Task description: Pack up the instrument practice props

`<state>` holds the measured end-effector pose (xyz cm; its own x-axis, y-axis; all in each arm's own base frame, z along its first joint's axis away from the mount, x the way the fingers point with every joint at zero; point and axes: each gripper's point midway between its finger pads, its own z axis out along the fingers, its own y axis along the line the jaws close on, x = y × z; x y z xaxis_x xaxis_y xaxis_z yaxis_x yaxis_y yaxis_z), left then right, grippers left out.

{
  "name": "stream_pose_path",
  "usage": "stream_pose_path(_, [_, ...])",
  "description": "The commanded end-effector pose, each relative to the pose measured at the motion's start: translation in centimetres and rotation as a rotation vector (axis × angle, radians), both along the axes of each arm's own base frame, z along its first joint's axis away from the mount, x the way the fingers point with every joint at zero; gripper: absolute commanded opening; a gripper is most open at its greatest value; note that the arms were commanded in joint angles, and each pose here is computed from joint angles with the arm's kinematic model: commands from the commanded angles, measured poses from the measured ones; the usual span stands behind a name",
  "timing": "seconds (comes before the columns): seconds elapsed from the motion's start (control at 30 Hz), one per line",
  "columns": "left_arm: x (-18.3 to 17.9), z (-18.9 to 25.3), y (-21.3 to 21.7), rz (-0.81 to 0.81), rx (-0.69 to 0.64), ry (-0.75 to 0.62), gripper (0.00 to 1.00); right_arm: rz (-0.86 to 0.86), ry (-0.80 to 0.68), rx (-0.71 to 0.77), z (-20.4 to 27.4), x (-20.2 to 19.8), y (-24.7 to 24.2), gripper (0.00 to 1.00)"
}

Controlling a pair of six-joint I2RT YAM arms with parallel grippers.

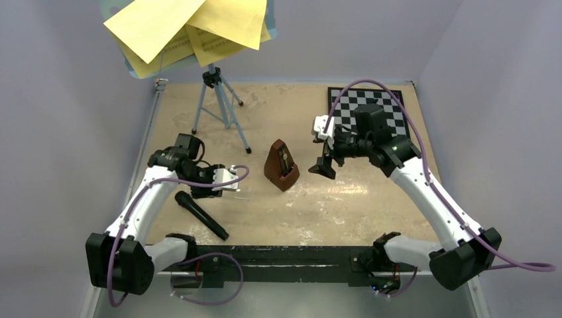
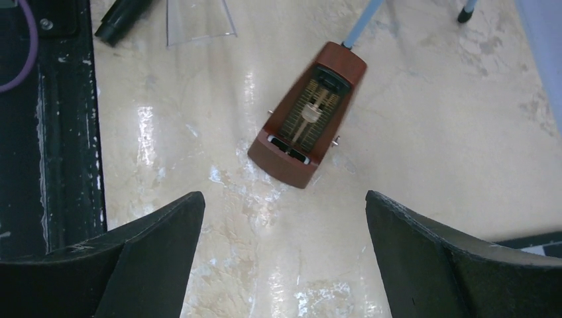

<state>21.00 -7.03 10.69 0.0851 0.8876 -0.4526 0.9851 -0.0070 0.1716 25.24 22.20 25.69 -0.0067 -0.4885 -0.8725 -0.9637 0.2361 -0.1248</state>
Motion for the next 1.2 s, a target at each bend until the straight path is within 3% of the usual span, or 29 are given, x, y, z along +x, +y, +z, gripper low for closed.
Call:
stream_pose_path(0.0, [-3.2,1.0,-2.2,0.006,-0.072,0.096,0.06,0.076,-0.101,-0.032,0.4,-2.1,0.1,0.95])
stream_pose_path(0.17, [-4.0,0.2,-6.2,-0.025,-0.089,0.076,0.05,0.065,-0.042,-0.055,0.4,-4.1,-0.9,0.94])
stream_pose_path(0.37, [-3.9,-2.9,-10.1,0.001,-0.059,0.078,0.07,0.093,-0.029,-0.212,-1.8,-7.9,-4.8,0.93])
stream_pose_path(0.53, [-3.5,-5.7,-11.2,0.075,-0.044,0.088,0.20,0.078,0.049,-0.349,-3.5,-11.0,-8.3,0.93])
stream_pose_path(0.73, [-3.5,-7.7,-12.5,0.118,0.004,0.150,0.27,0.043,0.036,-0.434,-2.7,-11.9,-10.5,0.93])
stream_pose_path(0.93, [-3.8,-6.6,-12.5,0.167,-0.053,0.130,0.64,0.008,0.003,-0.441,-2.5,-10.7,-10.5,0.97])
stream_pose_path(0.97, [-4.0,-6.1,-12.3,0.169,-0.067,0.123,0.73,0.004,0.004,-0.416,-2.2,-10.5,-10.1,0.99])
stream_pose_path(1.0, [-4.4,-5.4,-12.0,0.167,-0.082,0.116,0.91,0.002,0.007,-0.393,-1.9,-10.3,-9.5,0.99])
stream_pose_path(1.03, [-4.5,-4.2,-11.6,0.171,-0.103,0.099,0.98,0.013,0.013,-0.375,-1.6,-10.1,-8.9,0.99])
stream_pose_path(1.17, [-5.9,1.7,-10.3,0.189,-0.278,0.067,0.99,0.094,0.010,-0.354,-0.2,-9.3,-6.1,0.98])
